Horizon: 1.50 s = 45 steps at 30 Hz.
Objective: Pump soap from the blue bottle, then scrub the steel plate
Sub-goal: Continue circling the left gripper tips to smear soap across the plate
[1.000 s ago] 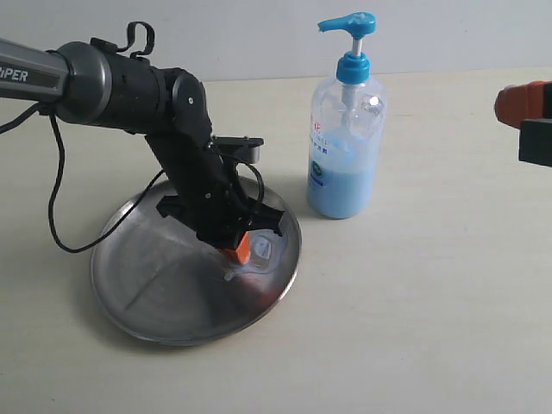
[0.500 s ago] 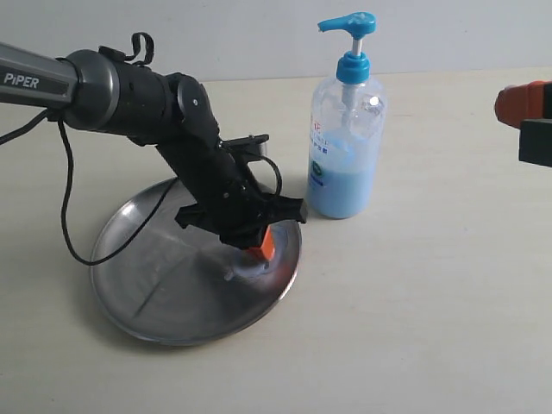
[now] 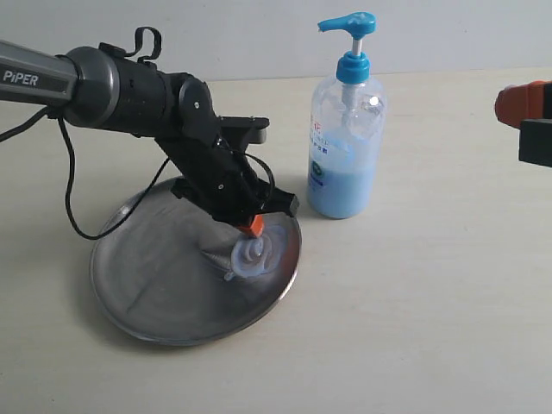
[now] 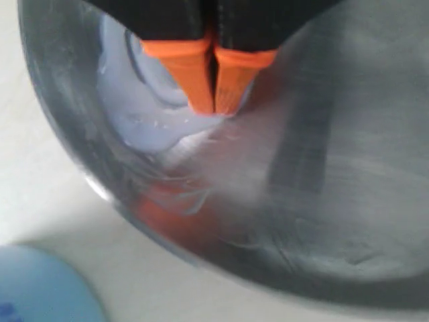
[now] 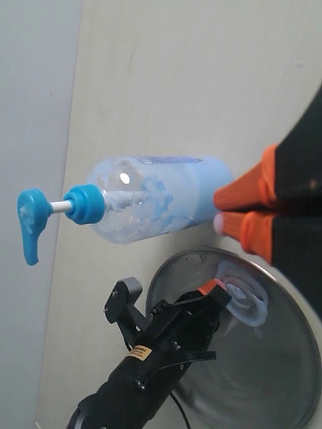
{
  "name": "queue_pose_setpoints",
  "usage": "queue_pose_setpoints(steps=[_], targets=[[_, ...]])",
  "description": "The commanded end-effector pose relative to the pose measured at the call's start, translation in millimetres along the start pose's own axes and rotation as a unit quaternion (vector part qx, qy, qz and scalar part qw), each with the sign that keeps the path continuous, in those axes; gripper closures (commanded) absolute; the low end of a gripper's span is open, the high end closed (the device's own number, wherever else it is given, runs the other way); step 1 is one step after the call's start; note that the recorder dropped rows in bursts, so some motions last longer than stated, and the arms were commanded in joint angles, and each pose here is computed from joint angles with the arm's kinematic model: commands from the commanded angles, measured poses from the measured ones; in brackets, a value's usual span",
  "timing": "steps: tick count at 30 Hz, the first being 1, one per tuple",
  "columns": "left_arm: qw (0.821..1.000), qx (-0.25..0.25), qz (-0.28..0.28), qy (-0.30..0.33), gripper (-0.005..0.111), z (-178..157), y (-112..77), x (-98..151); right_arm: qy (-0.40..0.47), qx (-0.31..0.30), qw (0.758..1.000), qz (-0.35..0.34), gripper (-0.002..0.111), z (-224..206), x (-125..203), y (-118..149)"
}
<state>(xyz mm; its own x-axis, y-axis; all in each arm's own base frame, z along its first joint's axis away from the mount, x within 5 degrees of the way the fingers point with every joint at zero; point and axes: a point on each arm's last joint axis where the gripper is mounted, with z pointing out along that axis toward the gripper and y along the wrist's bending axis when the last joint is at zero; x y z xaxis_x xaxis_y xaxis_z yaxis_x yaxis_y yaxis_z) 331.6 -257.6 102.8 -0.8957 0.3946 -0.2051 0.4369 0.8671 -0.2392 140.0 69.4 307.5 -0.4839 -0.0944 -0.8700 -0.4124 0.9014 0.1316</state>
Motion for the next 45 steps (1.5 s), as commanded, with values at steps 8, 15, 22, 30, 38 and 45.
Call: queue_pose_setpoints(steps=[8,15,22,30,38,45], targets=[[0.994,0.002,0.012,0.111,0.107,12.9,-7.2,26.3,-0.002,-0.001,1.0,0.0,0.108,-0.3,1.0,0.1],[0.998,0.003,0.022,0.059,0.107,16.5,-17.3,19.4,-0.002,-0.001,1.0,0.001,0.108,-0.3,1.0,0.2],[0.999,-0.015,0.029,0.001,0.107,17.8,-14.2,8.8,-0.002,-0.001,1.0,0.001,0.108,-0.3,1.0,0.2],[1.0,-0.011,0.023,0.018,0.107,17.8,-14.9,12.0,-0.002,-0.001,1.0,0.001,0.108,-0.3,1.0,0.2],[0.995,-0.011,0.041,0.091,0.107,16.3,-14.3,25.2,-0.002,-0.001,1.0,0.001,0.108,-0.3,1.0,0.2],[0.992,0.003,0.038,0.119,0.107,15.2,-19.9,31.0,-0.002,-0.001,1.0,0.001,0.108,-0.3,1.0,0.2]])
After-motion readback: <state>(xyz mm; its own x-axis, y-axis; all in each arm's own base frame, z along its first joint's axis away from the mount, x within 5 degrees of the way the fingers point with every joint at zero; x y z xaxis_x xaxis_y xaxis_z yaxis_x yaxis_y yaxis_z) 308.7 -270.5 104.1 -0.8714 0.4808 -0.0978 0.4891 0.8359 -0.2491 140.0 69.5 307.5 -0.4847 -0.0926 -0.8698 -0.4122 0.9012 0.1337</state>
